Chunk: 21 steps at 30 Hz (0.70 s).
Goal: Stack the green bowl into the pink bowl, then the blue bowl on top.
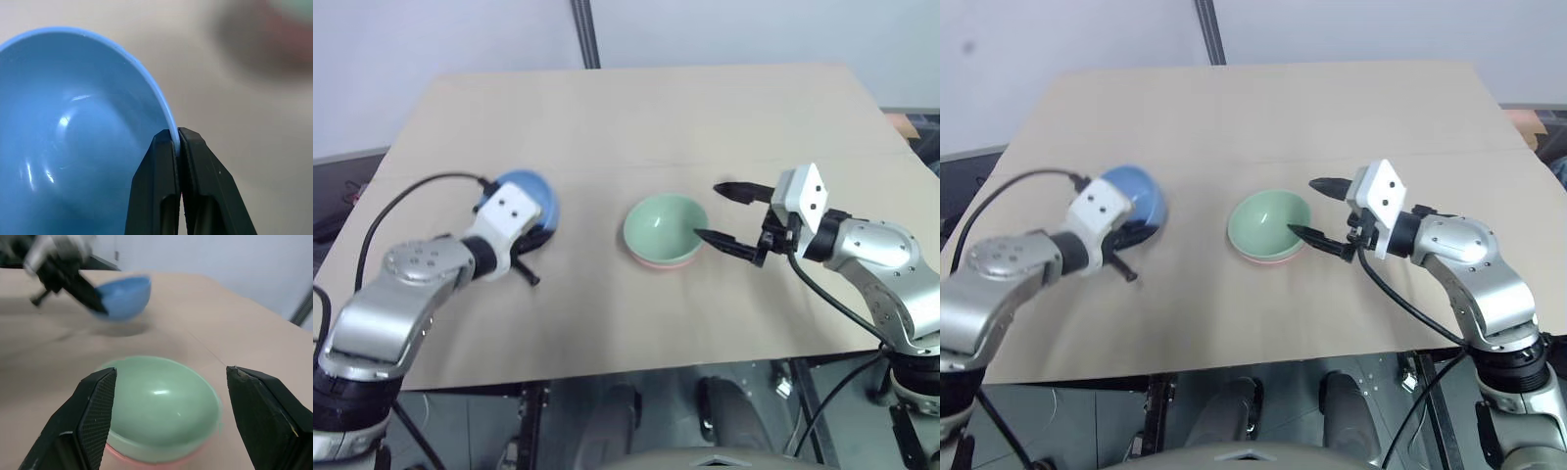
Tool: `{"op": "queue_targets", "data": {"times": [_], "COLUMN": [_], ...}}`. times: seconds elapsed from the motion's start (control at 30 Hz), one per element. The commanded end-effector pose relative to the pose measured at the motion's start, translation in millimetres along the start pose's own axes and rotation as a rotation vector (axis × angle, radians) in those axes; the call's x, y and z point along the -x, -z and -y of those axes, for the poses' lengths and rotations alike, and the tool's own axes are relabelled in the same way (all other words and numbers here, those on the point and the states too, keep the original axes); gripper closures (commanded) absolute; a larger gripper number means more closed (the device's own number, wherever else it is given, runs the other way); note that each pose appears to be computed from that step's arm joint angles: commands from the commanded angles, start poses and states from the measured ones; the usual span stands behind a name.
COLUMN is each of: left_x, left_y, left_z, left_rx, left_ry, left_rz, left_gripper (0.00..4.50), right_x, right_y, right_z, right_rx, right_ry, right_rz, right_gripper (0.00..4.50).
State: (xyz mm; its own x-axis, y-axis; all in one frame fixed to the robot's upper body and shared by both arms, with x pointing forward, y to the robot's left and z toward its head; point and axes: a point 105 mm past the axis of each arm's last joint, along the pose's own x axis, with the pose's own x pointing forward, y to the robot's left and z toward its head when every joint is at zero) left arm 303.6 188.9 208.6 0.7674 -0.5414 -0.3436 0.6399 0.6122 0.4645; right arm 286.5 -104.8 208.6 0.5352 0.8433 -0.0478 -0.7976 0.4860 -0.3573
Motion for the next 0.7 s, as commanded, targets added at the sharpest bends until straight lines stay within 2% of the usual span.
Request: {"op": "queue_targets", "data": {"times": [0.03, 0.07, 0.13, 0.3, 0.43, 0.53, 0.7], "left_x": [-4, -5, -10, -26, -38, -44, -46], "left_y": [-35, -45, -49, -52, -58, -61, -60], "left_z": [24, 36, 46, 57, 58, 59, 58], "left_rx": [-0.164, -0.264, -0.287, -0.399, -0.441, -0.472, -0.517], "left_ry": [0.227, 0.335, 0.452, 0.602, 0.677, 0.726, 0.777], "left_rz": [0.141, 0.193, 0.202, 0.251, 0.288, 0.302, 0.305], "left_gripper": [4.38, 4.38, 4.38, 4.38, 4.38, 4.50, 4.50], "right_x": [21, 28, 43, 80, 102, 109, 108], "right_y": [-4, 1, 9, 23, 18, 13, 4], "right_z": [9, 8, 5, -13, -23, -23, -23], "right_rx": [0.050, 0.048, 0.038, -0.046, -0.083, -0.062, -0.033], "right_ry": [0.095, 0.113, 0.154, 0.185, 0.174, 0.205, 0.220], "right_rz": [-0.009, -0.029, -0.065, -0.126, -0.127, -0.124, -0.100], "right_gripper": [0.73, 0.73, 0.73, 0.73, 0.73, 0.03, 0.03]}}
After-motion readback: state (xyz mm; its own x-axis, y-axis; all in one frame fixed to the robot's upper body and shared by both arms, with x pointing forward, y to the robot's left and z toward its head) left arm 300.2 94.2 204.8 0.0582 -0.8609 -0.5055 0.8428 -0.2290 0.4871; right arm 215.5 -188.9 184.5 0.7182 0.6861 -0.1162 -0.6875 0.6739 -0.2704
